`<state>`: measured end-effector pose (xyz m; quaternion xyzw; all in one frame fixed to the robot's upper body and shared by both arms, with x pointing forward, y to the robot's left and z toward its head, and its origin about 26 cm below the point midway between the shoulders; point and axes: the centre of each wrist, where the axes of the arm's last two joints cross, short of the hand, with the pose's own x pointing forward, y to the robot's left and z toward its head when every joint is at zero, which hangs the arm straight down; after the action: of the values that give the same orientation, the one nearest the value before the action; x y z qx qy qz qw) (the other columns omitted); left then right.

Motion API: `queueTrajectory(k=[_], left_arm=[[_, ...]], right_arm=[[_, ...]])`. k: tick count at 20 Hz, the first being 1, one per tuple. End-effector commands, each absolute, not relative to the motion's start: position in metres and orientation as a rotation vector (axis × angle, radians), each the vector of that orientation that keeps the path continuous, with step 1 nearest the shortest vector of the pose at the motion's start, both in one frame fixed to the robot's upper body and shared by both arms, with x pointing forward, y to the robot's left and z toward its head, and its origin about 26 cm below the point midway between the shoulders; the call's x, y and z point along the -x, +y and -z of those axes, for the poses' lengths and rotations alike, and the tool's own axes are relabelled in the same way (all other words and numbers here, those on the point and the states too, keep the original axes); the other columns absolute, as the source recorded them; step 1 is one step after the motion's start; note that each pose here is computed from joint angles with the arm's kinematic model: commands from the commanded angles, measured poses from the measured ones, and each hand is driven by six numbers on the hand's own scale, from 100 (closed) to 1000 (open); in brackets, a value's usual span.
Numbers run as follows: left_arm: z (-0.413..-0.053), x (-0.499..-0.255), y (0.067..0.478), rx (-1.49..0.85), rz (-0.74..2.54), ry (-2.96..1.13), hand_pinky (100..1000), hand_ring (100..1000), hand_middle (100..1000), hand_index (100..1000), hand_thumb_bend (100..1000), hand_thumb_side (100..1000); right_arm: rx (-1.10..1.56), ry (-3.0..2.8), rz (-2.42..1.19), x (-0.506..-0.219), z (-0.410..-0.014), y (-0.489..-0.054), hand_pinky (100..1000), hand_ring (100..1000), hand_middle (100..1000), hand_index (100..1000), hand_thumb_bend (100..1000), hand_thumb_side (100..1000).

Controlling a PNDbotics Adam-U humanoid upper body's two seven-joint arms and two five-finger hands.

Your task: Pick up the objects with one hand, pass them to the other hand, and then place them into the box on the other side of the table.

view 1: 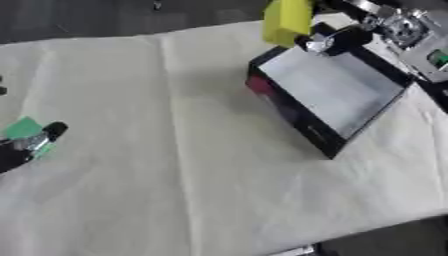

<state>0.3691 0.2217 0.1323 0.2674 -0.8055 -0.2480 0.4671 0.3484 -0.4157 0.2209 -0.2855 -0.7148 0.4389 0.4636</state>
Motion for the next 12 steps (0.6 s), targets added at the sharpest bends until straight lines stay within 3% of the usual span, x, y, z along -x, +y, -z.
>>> queueTrajectory(k=[1, 4, 6, 8, 11, 12], left_arm=[[-0.145, -0.369, 0.231, -0.691, 0.586, -2.009, 863, 793, 664, 824, 811, 447], [-0.145, -0.369, 0.234, -0.696, 0.575, -2.008, 864, 795, 673, 825, 813, 446], [-0.146, -0.369, 0.236, -0.702, 0.568, -2.004, 864, 795, 676, 824, 815, 442], [-0.146, -0.368, 0.239, -0.714, 0.552, -1.999, 866, 802, 690, 820, 819, 441], [-0.147, -0.368, 0.244, -0.73, 0.529, -1.991, 867, 800, 682, 822, 823, 442], [-0.147, -0.368, 0.245, -0.735, 0.525, -1.989, 867, 800, 681, 822, 824, 442]], right_arm=[[0.847, -1.739, -1.139, -0.34, -0.24, -0.433, 816, 677, 498, 570, 344, 272], [0.893, -1.706, -1.204, -0.337, -0.233, -0.437, 815, 686, 483, 590, 370, 292], [0.909, -1.683, -1.238, -0.336, -0.23, -0.439, 815, 697, 510, 641, 434, 340], [0.938, -1.657, -1.263, -0.335, -0.228, -0.442, 832, 730, 587, 713, 452, 422], [1.01, -1.618, -1.32, -0.333, -0.229, -0.445, 882, 831, 774, 890, 443, 569], [1.032, -1.606, -1.34, -0.333, -0.229, -0.446, 888, 839, 782, 898, 443, 576]])
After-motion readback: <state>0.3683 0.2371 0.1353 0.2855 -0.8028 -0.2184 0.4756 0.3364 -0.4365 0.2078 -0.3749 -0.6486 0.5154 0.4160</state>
